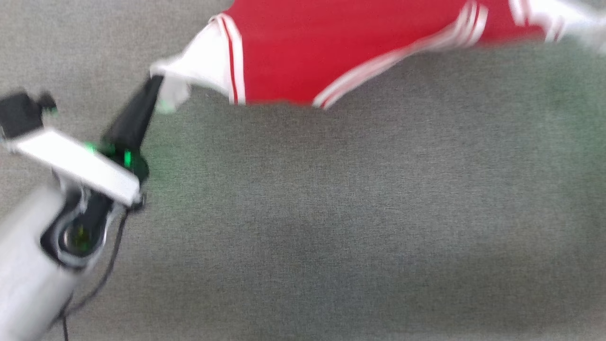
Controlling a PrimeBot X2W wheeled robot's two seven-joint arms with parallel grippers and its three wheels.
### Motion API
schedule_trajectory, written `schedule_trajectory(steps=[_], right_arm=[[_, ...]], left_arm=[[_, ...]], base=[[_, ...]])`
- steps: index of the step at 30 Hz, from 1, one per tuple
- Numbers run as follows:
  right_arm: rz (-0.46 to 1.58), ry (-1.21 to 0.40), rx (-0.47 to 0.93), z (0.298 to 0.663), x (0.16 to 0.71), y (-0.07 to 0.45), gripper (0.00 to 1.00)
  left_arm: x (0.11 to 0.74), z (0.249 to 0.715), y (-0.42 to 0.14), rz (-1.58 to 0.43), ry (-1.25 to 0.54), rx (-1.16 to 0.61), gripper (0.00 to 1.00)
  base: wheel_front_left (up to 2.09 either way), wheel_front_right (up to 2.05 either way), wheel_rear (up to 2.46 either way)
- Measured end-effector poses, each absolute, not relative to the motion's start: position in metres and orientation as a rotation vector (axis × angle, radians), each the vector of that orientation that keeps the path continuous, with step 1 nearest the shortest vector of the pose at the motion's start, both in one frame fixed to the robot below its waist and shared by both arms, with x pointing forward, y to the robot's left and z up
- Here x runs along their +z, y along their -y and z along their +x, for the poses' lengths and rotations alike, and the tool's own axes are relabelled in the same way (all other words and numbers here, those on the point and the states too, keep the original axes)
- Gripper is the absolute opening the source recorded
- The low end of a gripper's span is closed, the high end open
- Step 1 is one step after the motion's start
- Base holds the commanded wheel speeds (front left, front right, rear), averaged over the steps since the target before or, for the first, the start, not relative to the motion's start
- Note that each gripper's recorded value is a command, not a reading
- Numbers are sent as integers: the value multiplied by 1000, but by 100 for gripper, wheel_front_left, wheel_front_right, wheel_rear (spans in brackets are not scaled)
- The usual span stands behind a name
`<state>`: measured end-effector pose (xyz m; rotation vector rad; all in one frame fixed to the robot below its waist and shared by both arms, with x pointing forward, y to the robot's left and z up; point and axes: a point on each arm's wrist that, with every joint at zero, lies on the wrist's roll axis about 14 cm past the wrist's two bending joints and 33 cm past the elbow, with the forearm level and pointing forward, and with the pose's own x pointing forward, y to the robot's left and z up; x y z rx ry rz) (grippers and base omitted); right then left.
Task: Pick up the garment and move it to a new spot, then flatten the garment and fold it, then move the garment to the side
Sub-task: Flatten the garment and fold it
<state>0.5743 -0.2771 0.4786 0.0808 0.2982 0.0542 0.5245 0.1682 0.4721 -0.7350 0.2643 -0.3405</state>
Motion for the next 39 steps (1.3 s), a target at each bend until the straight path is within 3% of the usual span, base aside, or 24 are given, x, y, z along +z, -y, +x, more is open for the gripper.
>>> schedule_trajectory(steps=[11,23,39], right_arm=[[231,-703,89,432,407,271,0],[329,-973,91,329,389,254,0],[252,-1071,107,327,373,242,0]], left_arm=[[435,423,-163,-716,-444,-367,0],[417,335,-167,-740,-631,-351,0],[408,324,-152,-765,-671,-368,0]], base=[[0,0,0],[0,0,0],[0,0,0]])
